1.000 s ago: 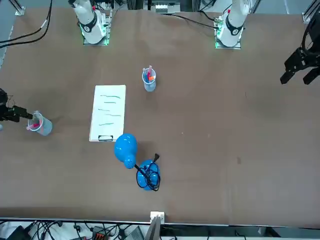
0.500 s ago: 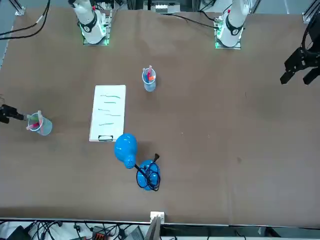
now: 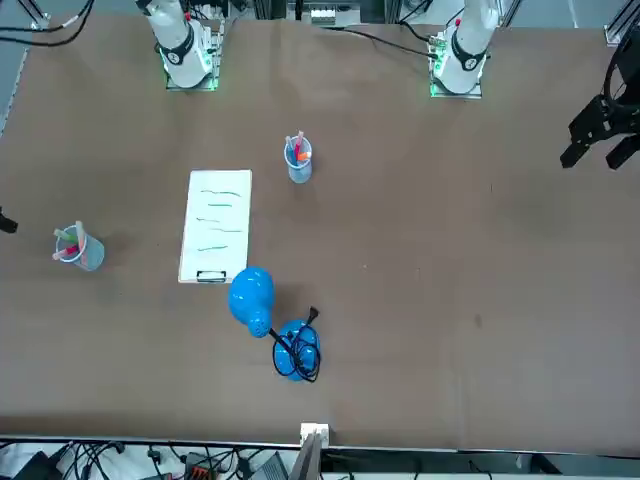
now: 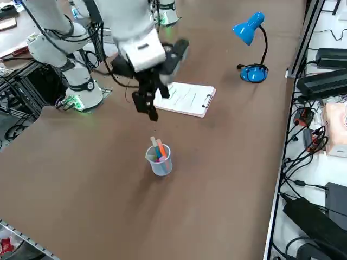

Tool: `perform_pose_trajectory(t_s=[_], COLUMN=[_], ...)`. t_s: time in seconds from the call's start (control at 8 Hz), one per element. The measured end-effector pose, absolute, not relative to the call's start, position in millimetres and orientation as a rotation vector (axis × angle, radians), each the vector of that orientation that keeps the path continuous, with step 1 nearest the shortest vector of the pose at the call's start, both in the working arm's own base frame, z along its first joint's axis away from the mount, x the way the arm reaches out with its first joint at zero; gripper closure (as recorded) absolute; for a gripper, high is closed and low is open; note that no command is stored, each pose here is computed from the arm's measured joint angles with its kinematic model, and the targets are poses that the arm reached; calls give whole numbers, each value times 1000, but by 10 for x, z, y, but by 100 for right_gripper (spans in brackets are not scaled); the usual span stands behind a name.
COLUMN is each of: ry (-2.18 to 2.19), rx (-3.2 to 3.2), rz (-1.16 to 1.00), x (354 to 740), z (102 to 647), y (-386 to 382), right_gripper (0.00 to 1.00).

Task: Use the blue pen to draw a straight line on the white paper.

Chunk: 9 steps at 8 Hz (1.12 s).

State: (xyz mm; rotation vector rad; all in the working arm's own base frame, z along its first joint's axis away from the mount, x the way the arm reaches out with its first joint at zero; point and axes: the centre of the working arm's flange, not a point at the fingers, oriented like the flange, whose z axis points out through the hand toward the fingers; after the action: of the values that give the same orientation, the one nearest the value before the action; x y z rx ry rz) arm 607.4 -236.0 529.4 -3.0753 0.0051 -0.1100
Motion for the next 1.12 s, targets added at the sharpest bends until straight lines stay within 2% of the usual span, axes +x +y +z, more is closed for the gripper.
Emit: perform_pose_trajectory(t_s=[0.62,1.12], ry=[214,209], rx=[-3101,-3103], rz=[-92,38], x=[5713,5266], z=[6244,6428], y=[-1409,-994], right_gripper=[0,0])
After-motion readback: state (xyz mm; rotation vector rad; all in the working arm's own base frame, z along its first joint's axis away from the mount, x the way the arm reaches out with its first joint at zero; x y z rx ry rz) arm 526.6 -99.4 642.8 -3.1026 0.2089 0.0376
